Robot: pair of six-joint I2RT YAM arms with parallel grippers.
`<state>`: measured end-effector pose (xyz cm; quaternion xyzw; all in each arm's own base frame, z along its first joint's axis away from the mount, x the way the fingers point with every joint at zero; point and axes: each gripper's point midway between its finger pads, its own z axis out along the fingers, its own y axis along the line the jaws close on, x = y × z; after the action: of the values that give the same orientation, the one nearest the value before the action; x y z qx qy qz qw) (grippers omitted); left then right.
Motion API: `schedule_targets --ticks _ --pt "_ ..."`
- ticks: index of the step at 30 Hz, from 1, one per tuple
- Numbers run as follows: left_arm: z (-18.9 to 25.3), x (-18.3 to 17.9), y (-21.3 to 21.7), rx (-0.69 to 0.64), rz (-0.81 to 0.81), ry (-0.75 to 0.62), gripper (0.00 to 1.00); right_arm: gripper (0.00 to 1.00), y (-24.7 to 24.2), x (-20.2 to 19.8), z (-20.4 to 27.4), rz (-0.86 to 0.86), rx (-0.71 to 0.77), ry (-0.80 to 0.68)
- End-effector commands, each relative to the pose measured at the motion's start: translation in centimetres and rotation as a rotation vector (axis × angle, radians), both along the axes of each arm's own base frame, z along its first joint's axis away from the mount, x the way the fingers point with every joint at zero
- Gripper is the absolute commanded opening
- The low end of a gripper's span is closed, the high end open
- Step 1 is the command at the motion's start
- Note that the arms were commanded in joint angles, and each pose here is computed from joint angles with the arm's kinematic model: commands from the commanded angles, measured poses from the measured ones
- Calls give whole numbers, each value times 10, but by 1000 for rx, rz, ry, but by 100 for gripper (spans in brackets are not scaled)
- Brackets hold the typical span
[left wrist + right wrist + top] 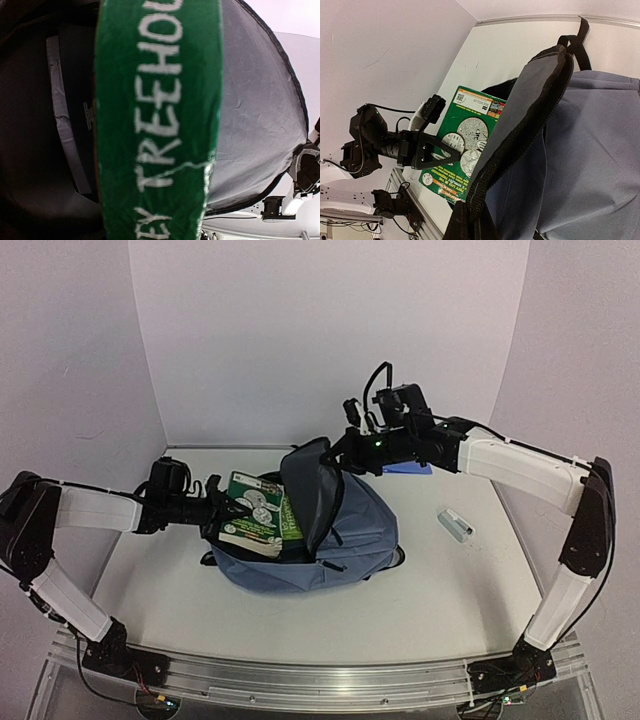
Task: Pack the student bag
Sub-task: Place the book in the student bag.
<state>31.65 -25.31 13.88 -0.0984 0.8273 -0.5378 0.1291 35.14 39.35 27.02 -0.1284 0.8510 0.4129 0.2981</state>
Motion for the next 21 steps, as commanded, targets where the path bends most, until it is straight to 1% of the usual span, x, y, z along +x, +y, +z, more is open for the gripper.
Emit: schedule_targets --ticks 1,5,10,14,21 --pt "15 13 -7 -31 -4 -87 0 0 1 -1 66 0 105 -134" --pt "2 17 -10 -26 -7 -50 0 0 4 -3 70 8 113 -139" --pt "10 28 -21 -49 -26 -63 0 0 12 -5 71 22 118 -141" --pt "22 38 -43 -62 -61 -93 0 0 20 -5 66 32 115 -135" --pt "13 46 -80 -78 -110 -83 0 0 37 -7 55 57 109 -124"
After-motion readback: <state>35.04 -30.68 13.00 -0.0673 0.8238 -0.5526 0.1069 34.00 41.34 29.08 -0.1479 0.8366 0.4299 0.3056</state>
